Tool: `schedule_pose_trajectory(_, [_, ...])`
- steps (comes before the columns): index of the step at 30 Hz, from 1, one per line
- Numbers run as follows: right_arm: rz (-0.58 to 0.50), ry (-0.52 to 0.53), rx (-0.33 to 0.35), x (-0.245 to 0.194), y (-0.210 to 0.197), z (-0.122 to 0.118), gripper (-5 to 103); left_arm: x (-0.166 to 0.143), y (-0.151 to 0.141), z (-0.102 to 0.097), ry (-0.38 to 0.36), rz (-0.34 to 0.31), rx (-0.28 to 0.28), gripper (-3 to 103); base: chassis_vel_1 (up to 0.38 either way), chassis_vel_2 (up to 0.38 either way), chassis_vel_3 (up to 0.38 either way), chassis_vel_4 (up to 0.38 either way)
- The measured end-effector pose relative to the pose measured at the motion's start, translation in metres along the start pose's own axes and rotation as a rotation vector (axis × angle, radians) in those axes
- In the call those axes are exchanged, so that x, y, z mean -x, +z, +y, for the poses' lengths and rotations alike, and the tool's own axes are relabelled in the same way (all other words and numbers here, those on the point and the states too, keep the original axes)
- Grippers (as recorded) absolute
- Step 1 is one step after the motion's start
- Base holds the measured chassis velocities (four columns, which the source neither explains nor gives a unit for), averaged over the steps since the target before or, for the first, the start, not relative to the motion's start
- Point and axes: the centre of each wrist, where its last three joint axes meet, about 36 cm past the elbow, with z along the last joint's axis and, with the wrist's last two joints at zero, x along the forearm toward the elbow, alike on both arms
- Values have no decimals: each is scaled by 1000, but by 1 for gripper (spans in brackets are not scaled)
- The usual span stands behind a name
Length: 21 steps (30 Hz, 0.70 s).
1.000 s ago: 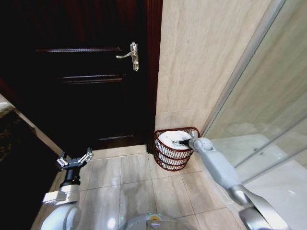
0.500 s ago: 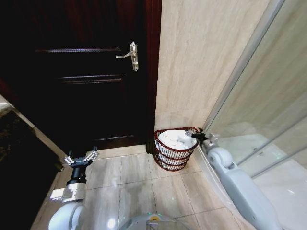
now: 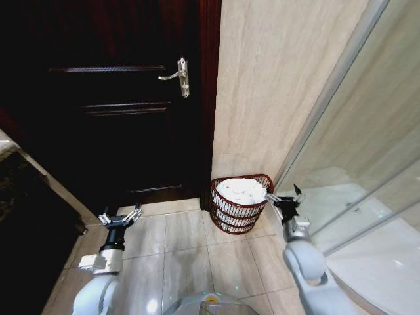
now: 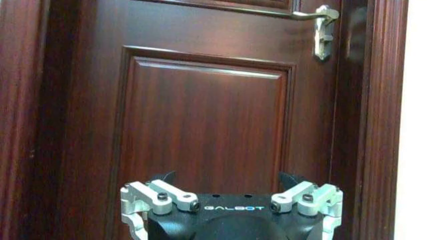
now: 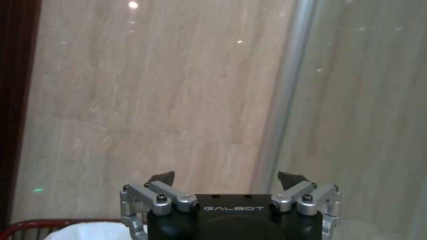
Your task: Discard the used towel into the hamper.
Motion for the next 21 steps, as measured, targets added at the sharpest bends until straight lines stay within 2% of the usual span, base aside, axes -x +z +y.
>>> schedule_pose_trajectory(4, [-4, 42, 15, -13, -7, 1, 100, 7, -5, 1, 18, 5, -5, 100, 0, 0, 0, 0])
schedule_pose_trajectory(7, [-20, 88, 56, -35, -29, 0, 100, 11, -11, 3, 37, 29, 3, 100, 0, 0, 0, 0])
schedule_pose_trajectory(21, [-37, 107, 33, -59, -46, -7, 100, 14, -14, 6, 67, 29, 16, 100, 0, 0, 0, 0])
